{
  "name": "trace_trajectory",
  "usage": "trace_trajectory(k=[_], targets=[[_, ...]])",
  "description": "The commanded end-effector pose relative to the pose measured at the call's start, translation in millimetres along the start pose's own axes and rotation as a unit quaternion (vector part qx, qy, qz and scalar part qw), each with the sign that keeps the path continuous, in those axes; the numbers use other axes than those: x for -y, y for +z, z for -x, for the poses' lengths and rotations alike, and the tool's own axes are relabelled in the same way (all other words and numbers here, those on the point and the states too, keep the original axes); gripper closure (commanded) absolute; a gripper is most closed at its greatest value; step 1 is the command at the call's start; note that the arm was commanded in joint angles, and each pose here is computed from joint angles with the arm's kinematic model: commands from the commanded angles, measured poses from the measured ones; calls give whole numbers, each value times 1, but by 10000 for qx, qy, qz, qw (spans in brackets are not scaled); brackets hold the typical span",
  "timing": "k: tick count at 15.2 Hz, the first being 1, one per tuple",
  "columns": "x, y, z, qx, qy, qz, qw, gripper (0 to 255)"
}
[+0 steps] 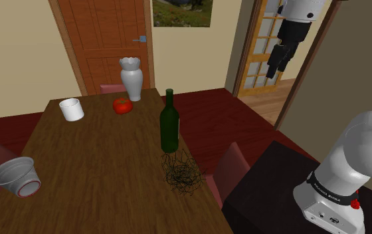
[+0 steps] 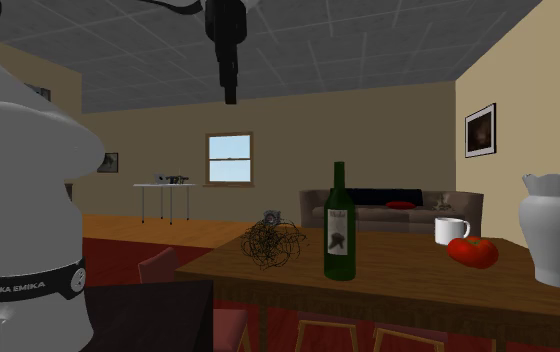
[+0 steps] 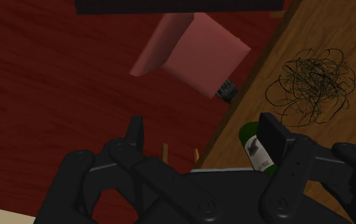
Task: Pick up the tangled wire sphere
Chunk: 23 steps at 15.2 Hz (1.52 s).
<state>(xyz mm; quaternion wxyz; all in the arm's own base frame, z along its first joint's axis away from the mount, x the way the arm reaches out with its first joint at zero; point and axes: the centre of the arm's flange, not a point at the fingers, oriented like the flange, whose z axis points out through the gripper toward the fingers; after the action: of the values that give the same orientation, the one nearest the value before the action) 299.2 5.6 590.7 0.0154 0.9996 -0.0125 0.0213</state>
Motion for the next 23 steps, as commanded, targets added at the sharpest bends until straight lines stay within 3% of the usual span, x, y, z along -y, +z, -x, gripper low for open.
trace_trajectory(k=[1, 12, 23], targets=[[0, 0, 0, 0, 0, 0, 10000, 0], [81, 93, -66, 277, 15, -519, 9983, 0], [170, 180, -127, 554, 29, -1037, 9931, 0]])
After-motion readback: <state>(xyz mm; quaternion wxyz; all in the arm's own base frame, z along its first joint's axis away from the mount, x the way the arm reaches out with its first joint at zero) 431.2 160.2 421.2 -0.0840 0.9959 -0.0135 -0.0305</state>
